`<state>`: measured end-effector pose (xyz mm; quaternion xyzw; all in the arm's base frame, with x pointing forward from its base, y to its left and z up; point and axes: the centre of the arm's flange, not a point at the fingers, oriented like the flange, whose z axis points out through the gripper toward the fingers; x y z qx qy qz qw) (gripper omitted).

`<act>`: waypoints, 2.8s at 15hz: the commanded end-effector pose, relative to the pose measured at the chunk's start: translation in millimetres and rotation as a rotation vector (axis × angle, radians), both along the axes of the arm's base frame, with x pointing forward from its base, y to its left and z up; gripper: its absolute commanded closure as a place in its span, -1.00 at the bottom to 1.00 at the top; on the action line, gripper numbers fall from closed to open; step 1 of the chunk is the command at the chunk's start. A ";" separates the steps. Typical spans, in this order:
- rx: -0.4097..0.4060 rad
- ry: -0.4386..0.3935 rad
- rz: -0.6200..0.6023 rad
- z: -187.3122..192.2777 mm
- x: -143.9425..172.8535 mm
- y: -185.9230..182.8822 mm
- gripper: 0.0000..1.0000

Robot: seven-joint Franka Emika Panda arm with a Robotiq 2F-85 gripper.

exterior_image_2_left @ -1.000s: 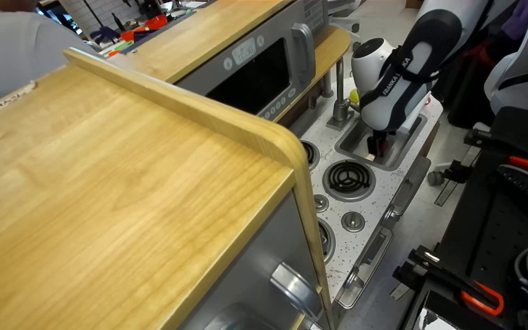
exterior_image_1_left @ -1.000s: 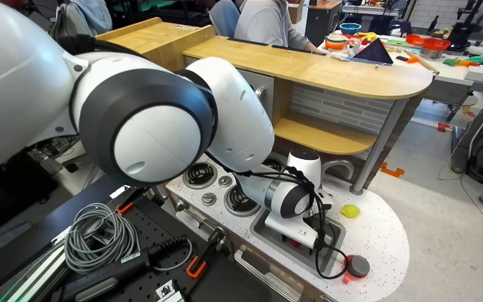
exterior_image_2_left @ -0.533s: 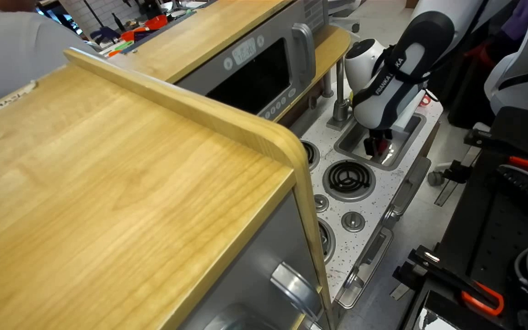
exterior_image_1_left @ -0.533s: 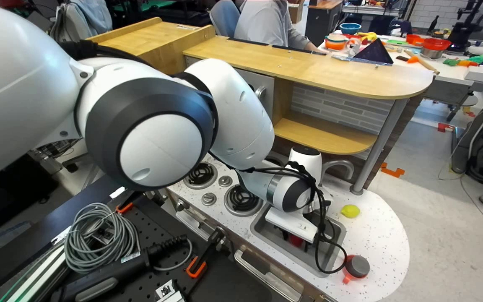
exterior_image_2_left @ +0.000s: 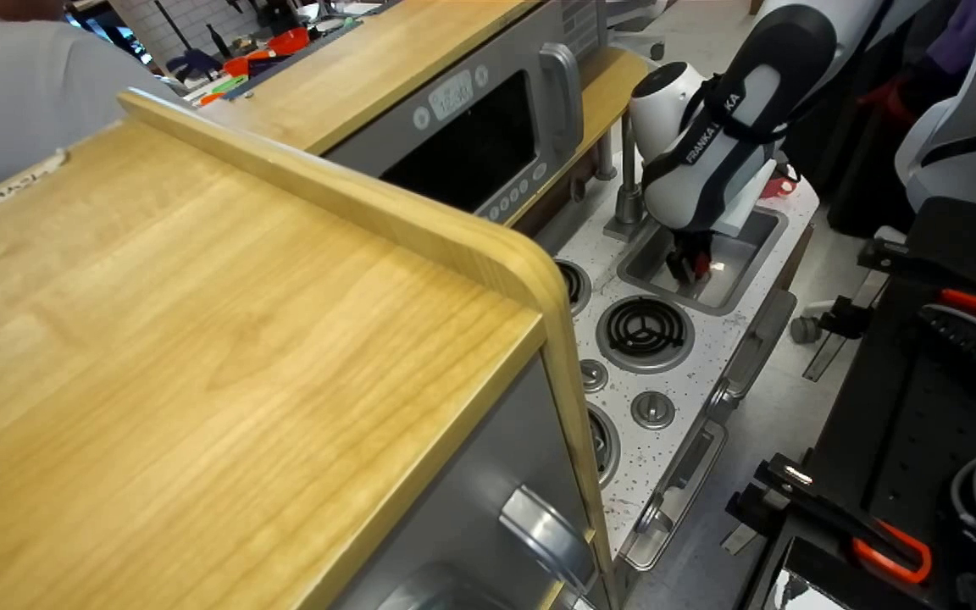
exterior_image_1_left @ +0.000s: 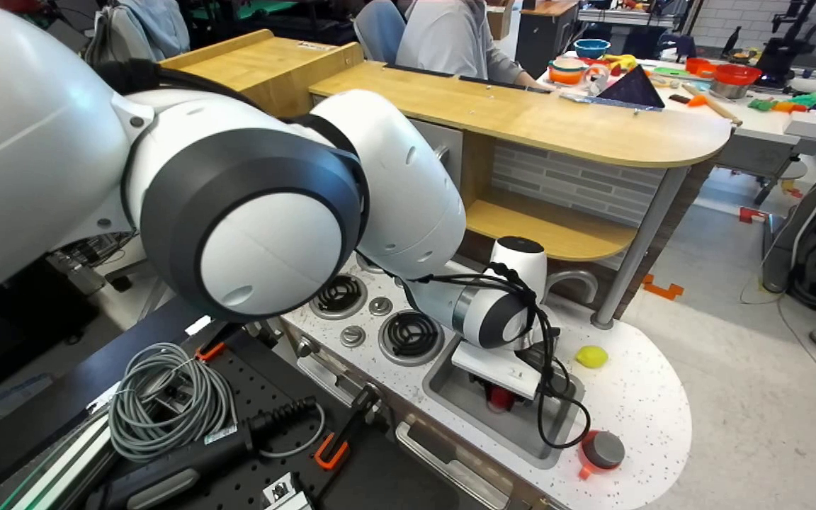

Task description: Remove the orange plush from the sink, put it on the stove, then put it back in the sink

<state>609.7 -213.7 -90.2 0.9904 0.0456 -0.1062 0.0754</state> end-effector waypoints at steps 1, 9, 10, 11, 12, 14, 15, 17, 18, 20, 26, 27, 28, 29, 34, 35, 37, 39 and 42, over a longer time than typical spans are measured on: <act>0.054 -0.022 0.060 44.5 -7.3 7.4 0.63; 0.083 -0.017 0.063 114.6 -50.9 20.7 0.63; 0.086 -0.005 0.053 118.3 -58.7 20.9 0.63; 0.089 0.005 0.043 120.9 -65.0 22.3 0.63; 0.093 0.009 0.038 122.0 -70.4 23.3 0.63; 0.099 0.010 0.041 126.1 -78.5 30.3 0.63; 0.097 0.002 0.045 129.8 -80.1 36.3 0.63; 0.090 -0.028 0.060 134.5 -79.5 46.8 0.63; 0.089 -0.049 0.069 136.4 -78.0 51.9 0.63; 0.088 -0.090 0.097 138.4 -76.0 66.0 0.63; 0.116 -0.106 0.146 130.5 -59.3 95.8 0.63; 0.112 -0.107 0.150 129.8 -58.0 98.9 0.63; 0.110 -0.106 0.153 130.4 -59.3 102.7 0.63; 0.109 -0.105 0.156 130.6 -60.6 106.6 0.63; 0.115 -0.088 0.180 124.4 -70.0 128.2 0.63; 0.115 -0.083 0.187 122.9 -70.8 132.1 0.63; 0.130 -0.076 0.213 120.5 -70.8 139.1 0.63; 0.179 -0.041 0.246 116.5 -68.0 142.1 0.63; 0.208 0.009 0.322 106.8 -64.0 148.2 0.63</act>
